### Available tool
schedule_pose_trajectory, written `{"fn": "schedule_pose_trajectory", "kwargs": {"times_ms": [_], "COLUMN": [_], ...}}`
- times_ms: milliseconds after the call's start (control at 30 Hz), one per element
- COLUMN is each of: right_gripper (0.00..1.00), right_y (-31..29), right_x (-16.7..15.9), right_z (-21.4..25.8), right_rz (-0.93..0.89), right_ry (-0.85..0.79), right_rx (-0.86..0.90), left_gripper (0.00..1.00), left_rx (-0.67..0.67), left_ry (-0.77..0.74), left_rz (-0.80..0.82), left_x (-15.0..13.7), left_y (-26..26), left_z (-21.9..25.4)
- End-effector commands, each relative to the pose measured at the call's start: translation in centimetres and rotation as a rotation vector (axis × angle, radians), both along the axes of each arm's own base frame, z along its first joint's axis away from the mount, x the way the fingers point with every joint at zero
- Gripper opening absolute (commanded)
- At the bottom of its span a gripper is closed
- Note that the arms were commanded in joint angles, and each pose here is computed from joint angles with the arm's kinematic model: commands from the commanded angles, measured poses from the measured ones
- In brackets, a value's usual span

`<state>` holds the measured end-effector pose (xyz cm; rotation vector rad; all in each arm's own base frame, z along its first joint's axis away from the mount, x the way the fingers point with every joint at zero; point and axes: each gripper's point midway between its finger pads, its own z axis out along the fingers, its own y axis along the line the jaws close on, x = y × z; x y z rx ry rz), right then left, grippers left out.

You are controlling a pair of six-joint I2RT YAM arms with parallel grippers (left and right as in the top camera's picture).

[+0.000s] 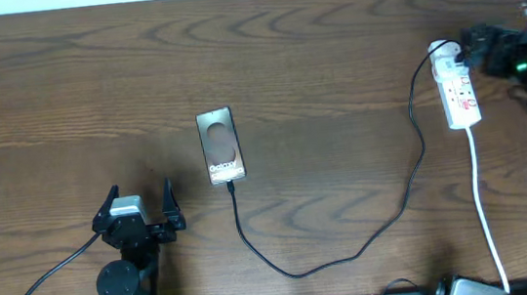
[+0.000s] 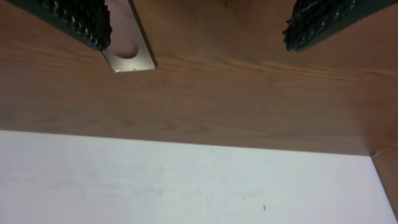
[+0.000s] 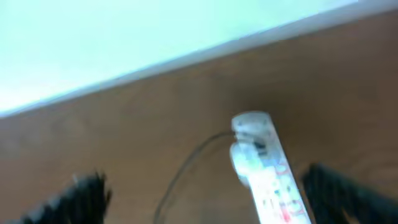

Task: Plug charger to phone and switch on socket

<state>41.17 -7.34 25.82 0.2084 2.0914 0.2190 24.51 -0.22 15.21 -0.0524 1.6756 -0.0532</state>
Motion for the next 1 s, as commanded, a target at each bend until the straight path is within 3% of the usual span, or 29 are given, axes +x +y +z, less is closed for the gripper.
{"fn": "schedule_pose_trajectory", "kwargs": {"times_ms": [0,200,433,767,967], "right_gripper": [0.99,0.99,0.99,0.99,0.99], "right_y": [4.0,7.6,7.7,7.3,7.3], "right_x": [-1.5,-7.1,-13.4,-16.2,-16.6], "right_z": [-0.8,-2.8,-7.4,-11.7,-10.1], "right_rz": [0.13,0.149,0.085,0.06,0.052], "right_ry": [-0.148,-0.428,-0.532,-0.392,-0.461], "right_rx": [-0.127,-0.274,-0.315,-0.319,-0.362], "left_gripper": [0.91,0.91,0.91,0.91,0.91], "left_rx": [0.014,0.013,0.013,0.014,0.013], "left_ry": [0.053,0.053,0.053,0.053,0.053], "left_rz": [0.035,0.034,0.034,0.035,0.034], "left_x": [-0.1,-0.1,-0.1,-0.1,-0.1], "left_y": [0.7,0.6,0.6,0.7,0.6], "left_z": [-1.6,-1.6,-1.6,-1.6,-1.6]}}
